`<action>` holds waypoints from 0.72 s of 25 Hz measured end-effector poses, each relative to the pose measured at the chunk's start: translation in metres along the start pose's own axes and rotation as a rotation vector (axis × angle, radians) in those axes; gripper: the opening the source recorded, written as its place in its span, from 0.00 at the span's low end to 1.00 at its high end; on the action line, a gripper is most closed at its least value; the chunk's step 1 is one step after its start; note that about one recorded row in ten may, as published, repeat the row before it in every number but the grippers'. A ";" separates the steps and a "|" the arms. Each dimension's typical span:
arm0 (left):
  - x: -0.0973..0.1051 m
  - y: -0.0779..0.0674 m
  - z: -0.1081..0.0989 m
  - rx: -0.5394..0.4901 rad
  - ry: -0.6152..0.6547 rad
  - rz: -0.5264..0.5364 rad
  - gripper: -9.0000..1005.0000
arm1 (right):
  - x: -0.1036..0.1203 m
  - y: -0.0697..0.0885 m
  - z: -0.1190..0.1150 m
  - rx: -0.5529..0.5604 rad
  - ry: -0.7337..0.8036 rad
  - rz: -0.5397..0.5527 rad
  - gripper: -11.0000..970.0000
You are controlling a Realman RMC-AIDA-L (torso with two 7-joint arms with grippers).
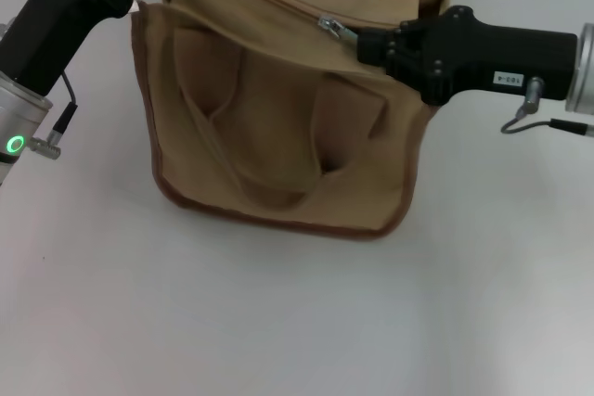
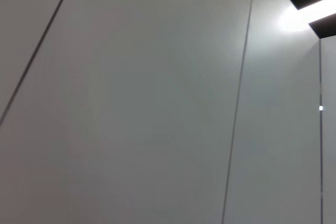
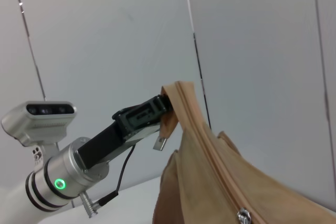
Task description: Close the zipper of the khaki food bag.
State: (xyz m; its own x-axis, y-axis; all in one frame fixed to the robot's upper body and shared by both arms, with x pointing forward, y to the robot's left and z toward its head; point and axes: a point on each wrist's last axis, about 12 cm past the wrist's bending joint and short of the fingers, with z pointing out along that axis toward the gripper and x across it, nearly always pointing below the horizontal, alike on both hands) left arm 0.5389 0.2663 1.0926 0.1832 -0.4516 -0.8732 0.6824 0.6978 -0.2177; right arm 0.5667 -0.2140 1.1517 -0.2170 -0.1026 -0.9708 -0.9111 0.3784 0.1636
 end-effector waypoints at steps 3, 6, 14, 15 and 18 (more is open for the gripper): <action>0.000 0.002 -0.004 -0.022 0.004 0.001 0.17 | 0.006 0.002 -0.007 0.004 -0.012 0.026 0.02; 0.002 0.003 -0.007 -0.038 0.011 -0.002 0.17 | 0.012 0.005 -0.015 -0.005 -0.017 0.046 0.01; 0.005 0.003 -0.015 -0.070 0.030 -0.008 0.17 | 0.030 0.009 -0.037 0.016 -0.040 0.117 0.01; 0.005 0.003 -0.016 -0.073 0.032 -0.009 0.17 | 0.032 0.009 -0.039 0.020 -0.043 0.122 0.01; 0.007 0.002 -0.019 -0.078 0.037 -0.015 0.17 | 0.035 0.009 -0.044 0.023 -0.046 0.121 0.01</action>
State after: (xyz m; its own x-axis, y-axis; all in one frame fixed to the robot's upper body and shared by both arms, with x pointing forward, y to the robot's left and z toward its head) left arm 0.5284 0.2751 1.0782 0.1459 -0.4427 -0.8847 0.6278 0.7326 -0.2631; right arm 0.5349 -0.2549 1.1268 -0.3081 -0.0123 -0.9513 -0.8709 0.4061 0.2768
